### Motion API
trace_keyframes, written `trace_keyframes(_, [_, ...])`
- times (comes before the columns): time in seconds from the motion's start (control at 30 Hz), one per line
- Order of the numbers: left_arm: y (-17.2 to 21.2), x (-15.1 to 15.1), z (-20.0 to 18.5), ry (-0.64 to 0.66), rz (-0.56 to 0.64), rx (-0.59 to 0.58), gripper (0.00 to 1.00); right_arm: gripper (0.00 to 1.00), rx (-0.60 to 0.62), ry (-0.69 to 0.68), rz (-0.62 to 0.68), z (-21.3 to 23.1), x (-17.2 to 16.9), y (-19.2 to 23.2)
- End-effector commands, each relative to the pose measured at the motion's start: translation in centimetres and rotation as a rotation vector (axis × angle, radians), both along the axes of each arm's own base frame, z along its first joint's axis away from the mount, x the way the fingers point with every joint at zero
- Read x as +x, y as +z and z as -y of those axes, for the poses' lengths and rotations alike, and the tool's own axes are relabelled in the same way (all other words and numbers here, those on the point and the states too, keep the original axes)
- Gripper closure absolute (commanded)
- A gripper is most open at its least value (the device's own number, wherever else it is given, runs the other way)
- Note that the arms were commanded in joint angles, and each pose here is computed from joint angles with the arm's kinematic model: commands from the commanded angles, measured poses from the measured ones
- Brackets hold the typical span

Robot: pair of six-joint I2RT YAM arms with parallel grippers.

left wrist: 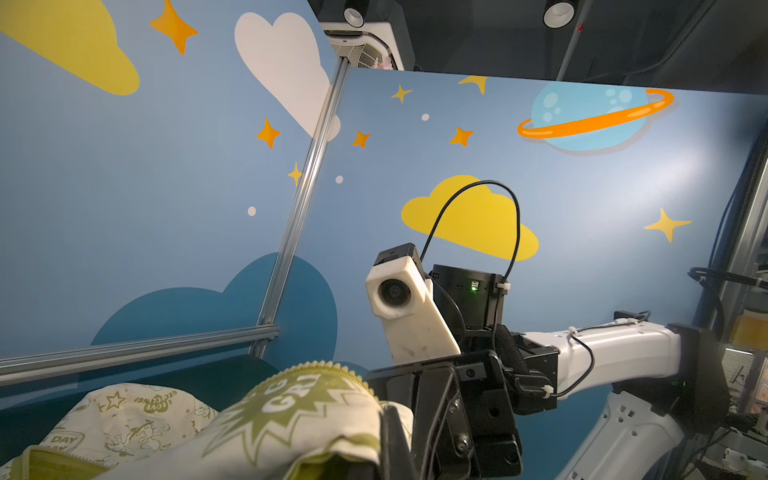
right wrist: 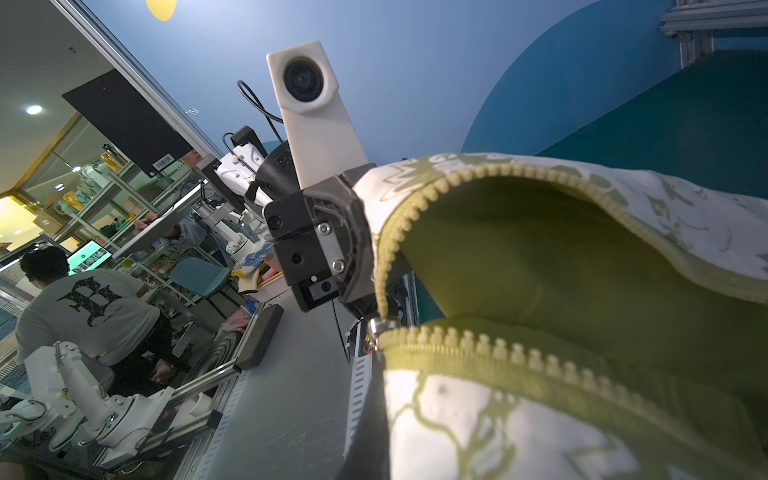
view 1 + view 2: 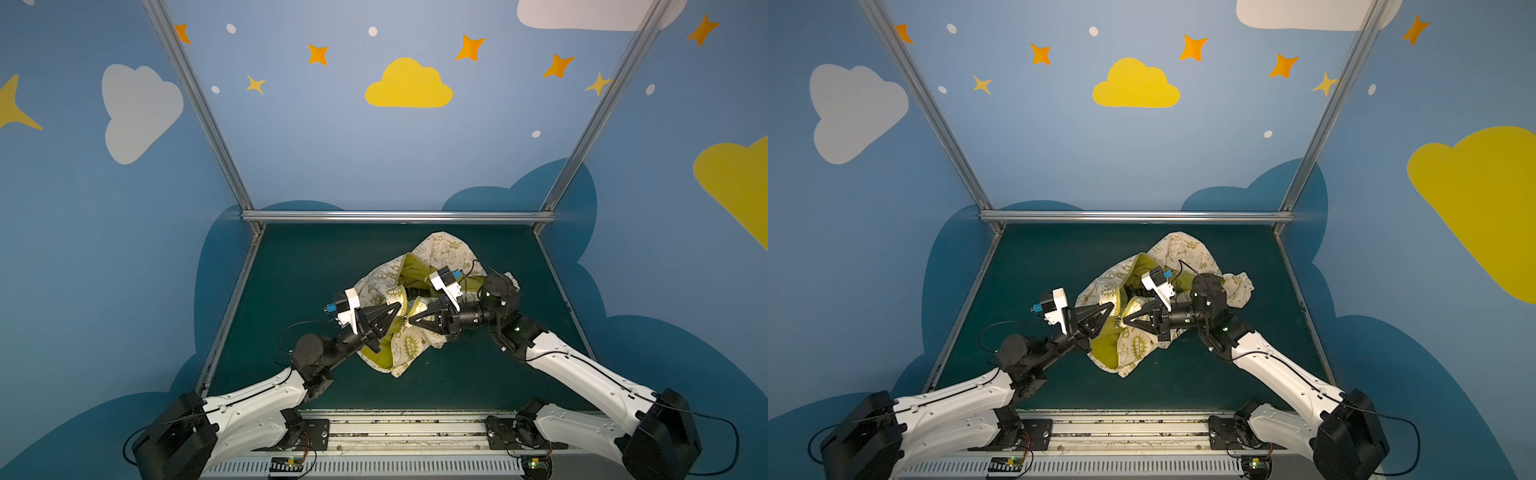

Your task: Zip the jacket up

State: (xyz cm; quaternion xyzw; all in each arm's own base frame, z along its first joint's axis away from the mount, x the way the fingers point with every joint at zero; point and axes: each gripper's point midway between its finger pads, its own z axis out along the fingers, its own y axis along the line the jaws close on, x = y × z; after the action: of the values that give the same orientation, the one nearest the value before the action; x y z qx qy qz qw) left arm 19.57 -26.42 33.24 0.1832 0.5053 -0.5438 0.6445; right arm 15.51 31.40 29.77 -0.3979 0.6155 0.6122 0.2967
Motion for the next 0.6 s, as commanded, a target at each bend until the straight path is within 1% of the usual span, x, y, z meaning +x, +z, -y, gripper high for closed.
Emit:
trace_keyframes(0.0, [1.34, -0.72, -0.62, 0.01, 0.058, -0.034, 0.97, 1.0, 0.05, 0.019, 0.051, -0.03, -0.27, 2.08])
trace_keyframes(0.57, [1.34, -0.92, -0.9, 0.028, 0.075, -0.025, 0.97, 1.0, 0.069, 0.027, 0.045, -0.19, -0.13, 3.01])
